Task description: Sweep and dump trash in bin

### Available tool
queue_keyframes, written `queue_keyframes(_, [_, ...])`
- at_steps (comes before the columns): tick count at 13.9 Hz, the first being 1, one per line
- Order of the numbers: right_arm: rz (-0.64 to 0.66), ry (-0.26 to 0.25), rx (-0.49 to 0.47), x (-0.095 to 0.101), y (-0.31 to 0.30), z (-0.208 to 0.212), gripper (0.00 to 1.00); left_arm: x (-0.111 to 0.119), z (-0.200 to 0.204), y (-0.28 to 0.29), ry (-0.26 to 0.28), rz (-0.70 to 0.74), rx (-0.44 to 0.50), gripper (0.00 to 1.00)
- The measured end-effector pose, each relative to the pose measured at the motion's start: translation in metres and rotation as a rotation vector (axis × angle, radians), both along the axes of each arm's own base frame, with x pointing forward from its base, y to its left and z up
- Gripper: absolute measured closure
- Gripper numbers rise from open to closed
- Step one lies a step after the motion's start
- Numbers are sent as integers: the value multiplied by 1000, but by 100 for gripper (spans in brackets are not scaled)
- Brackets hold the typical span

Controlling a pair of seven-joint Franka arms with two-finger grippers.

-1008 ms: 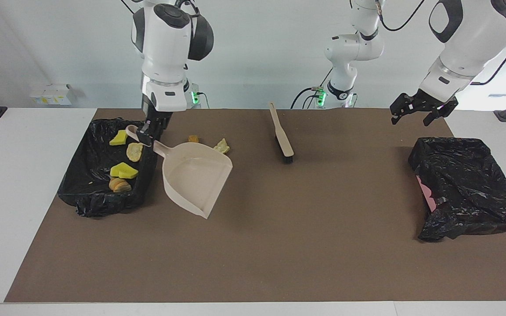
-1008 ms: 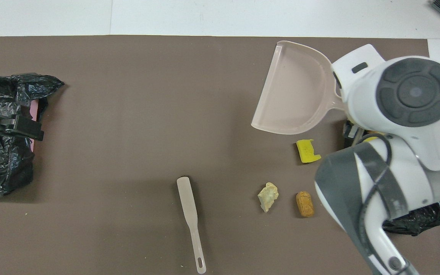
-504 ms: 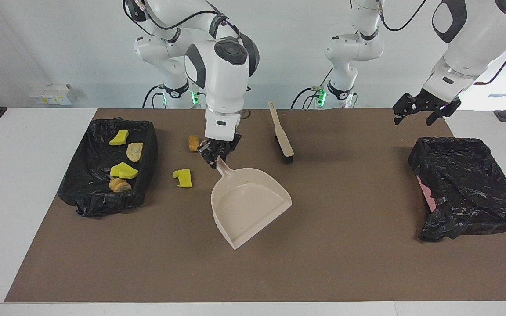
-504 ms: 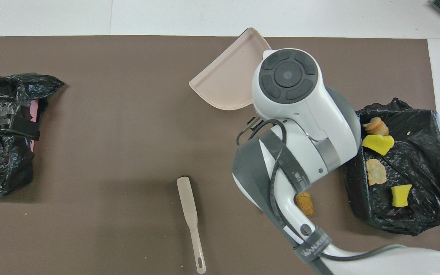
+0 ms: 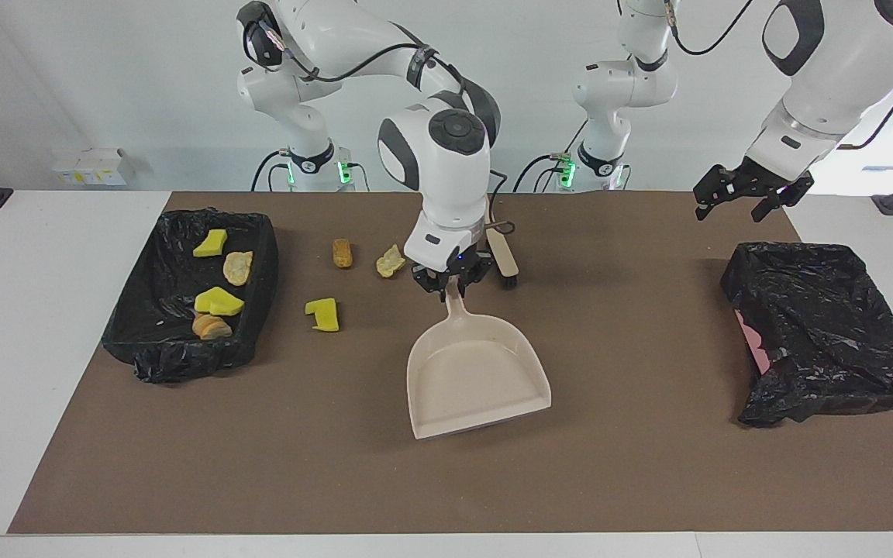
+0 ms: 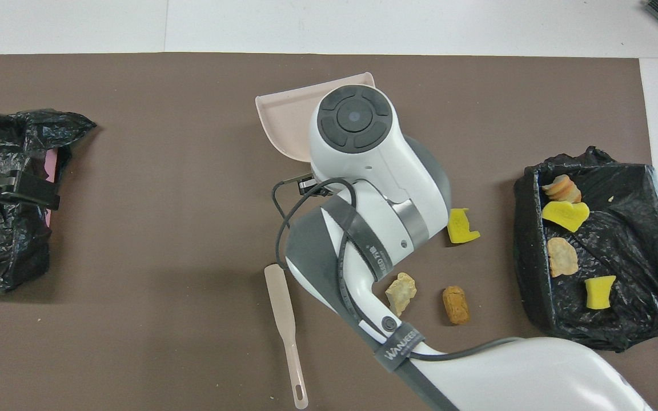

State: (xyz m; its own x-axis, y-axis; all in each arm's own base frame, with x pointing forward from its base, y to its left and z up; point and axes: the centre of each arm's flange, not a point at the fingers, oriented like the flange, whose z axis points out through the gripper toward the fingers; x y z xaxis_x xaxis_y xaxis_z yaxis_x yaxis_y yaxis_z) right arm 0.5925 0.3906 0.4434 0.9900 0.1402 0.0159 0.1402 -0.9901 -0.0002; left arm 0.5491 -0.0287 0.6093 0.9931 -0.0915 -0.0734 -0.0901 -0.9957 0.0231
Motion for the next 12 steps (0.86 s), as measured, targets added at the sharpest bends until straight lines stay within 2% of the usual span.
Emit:
queue_keyframes(4, [-102,44,31,-24,59,-55,68,0,0,0,0,0,0,0])
queue_keyframes(7, [-129,58,76,-28,76,-69,68,0,0,0,0,0,0,0])
queue_keyframes(12, [-145,69,76,-32,87,-87,68,0,0,0,0,0,0,0])
